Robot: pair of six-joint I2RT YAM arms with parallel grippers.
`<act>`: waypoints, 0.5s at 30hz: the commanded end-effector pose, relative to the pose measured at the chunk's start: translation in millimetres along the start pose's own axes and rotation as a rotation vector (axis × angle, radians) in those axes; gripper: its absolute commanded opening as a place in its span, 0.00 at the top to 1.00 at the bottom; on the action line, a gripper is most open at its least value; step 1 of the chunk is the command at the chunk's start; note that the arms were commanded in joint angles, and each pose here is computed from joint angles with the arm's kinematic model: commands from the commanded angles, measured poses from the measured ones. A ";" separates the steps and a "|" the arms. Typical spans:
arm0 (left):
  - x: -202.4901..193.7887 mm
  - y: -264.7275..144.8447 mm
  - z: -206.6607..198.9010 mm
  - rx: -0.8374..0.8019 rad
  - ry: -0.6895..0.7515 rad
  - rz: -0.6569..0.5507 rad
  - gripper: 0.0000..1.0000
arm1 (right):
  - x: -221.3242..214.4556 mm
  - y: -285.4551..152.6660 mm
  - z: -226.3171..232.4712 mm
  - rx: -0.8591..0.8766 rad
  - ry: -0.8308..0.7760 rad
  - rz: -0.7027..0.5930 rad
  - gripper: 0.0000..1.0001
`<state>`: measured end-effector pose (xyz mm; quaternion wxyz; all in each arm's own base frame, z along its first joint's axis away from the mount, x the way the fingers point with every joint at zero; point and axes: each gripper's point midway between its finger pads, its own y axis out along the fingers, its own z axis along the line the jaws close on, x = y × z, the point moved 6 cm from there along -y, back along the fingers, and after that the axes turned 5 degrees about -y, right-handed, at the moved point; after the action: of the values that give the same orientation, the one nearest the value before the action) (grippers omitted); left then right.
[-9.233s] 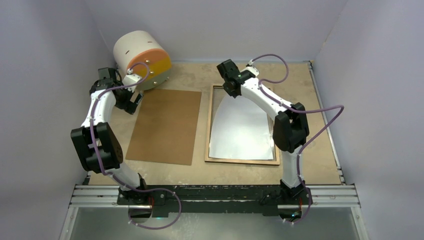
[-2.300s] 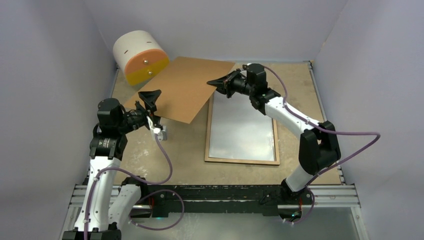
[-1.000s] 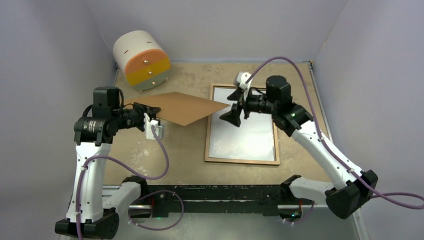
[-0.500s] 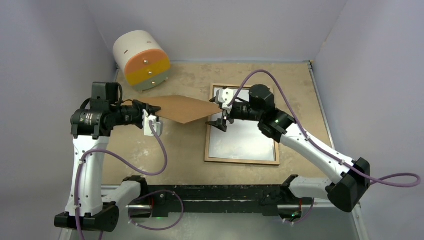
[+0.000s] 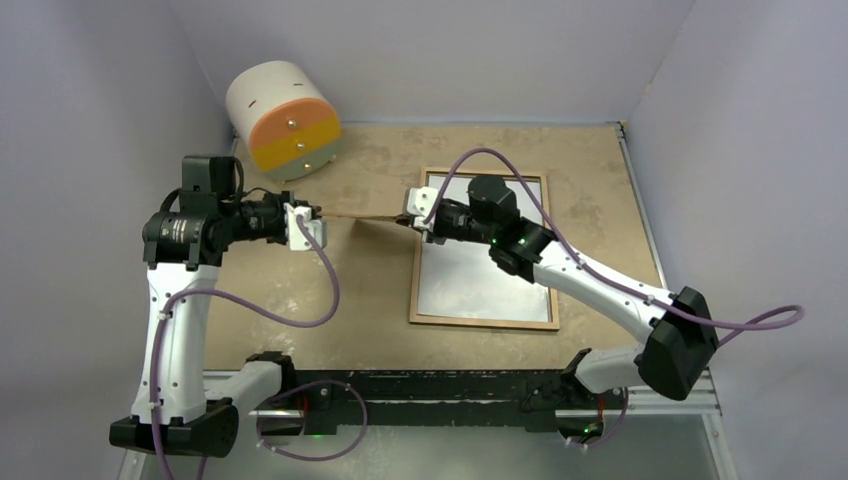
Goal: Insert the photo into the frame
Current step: Turn over the photo frame item at the center of the board.
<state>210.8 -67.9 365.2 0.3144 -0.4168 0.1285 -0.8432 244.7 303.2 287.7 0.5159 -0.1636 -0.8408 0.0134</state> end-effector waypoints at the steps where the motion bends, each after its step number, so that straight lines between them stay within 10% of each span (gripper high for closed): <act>1: 43.5 -13.7 52.0 0.234 0.089 -0.179 0.74 | 27.8 8.4 -18.6 -0.103 0.131 -0.112 1.00; 5: 56.4 -23.6 84.4 0.401 -0.084 -0.252 0.20 | 38.5 9.1 -29.8 -0.190 0.223 -0.178 1.00; 15: 48.8 -47.3 138.0 0.739 -0.268 -0.205 0.09 | 24.8 -45.3 -104.2 -0.354 0.708 -0.290 1.00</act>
<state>267.8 -66.6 475.1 0.3492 -0.3995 -0.1819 -0.8279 280.4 294.1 304.0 0.6729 -0.1745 -0.7055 -0.1375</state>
